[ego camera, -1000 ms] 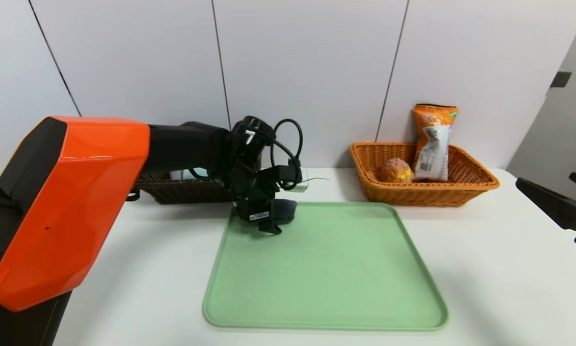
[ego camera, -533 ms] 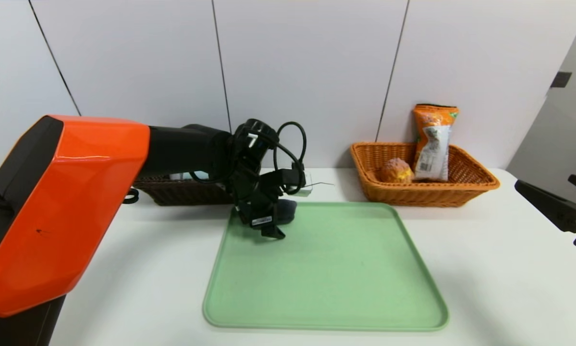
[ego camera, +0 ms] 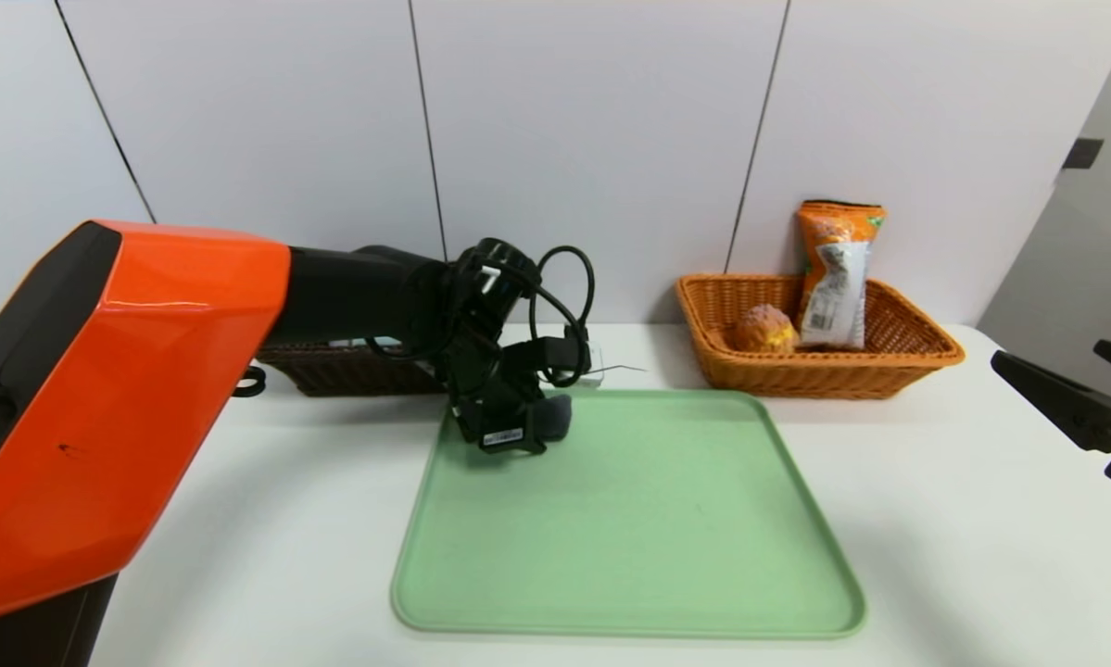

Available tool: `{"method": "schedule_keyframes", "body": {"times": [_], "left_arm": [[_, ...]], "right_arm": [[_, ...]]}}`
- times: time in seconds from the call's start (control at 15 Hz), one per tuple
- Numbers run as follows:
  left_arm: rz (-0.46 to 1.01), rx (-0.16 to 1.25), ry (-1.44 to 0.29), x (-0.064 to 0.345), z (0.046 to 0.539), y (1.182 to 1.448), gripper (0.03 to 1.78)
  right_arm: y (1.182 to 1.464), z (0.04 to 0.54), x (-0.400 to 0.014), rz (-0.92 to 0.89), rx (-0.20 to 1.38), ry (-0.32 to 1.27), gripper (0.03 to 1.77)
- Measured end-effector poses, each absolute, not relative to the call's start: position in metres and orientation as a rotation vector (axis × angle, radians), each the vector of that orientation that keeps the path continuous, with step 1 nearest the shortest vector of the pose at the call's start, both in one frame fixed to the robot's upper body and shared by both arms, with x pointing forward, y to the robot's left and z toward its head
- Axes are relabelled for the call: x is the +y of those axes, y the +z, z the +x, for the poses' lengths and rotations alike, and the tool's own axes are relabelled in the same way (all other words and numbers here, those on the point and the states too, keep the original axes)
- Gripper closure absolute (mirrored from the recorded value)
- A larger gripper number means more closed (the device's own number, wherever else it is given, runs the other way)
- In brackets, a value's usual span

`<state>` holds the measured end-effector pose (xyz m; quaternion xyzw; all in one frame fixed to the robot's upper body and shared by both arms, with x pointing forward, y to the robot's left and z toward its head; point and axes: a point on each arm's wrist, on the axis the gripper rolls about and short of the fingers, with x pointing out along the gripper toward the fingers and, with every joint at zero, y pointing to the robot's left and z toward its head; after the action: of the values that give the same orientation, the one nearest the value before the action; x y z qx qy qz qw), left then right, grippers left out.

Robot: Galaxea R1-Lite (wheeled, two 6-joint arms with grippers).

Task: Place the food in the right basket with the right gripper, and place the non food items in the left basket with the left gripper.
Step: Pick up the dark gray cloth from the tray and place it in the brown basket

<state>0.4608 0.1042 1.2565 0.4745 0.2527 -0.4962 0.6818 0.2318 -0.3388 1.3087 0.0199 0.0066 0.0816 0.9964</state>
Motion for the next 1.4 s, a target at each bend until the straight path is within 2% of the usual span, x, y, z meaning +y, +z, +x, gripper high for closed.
{"method": "schedule_keyframes", "body": {"times": [0.13,0.2,0.27,0.47,0.6,0.87,1.07,1.2,1.4], "left_arm": [[1.066,0.564,-1.115,0.103,0.459,1.257,1.05],[1.067,0.56,-1.114,0.103,0.459,1.258,1.37],[1.067,0.555,-1.114,0.103,0.458,1.261,1.59],[1.06,0.505,-1.107,0.101,0.45,1.28,1.59],[1.014,0.445,-1.079,0.098,0.438,1.308,1.59],[0.762,0.27,-0.95,0.099,0.411,1.388,1.59],[0.527,0.122,-0.803,0.115,0.405,1.427,1.59],[0.374,0.051,-0.666,0.128,0.409,1.438,1.59],[0.211,-0.016,-0.401,0.16,0.429,1.423,1.59]], "right_arm": [[1.309,0.232,-0.339,0.04,0.013,0.164,0.1],[1.309,0.232,-0.339,0.04,0.013,0.165,0.1],[1.309,0.232,-0.339,0.039,0.014,0.168,0.1],[1.308,0.232,-0.338,0.039,0.014,0.171,0.1],[1.307,0.231,-0.338,0.04,0.02,0.171,0.1],[1.301,0.229,-0.338,0.04,0.039,0.174,0.1],[1.299,0.227,-0.338,0.038,0.039,0.174,0.1],[1.3,0.226,-0.338,0.036,0.034,0.172,0.1],[1.302,0.226,-0.338,0.033,0.022,0.172,0.1]]}}
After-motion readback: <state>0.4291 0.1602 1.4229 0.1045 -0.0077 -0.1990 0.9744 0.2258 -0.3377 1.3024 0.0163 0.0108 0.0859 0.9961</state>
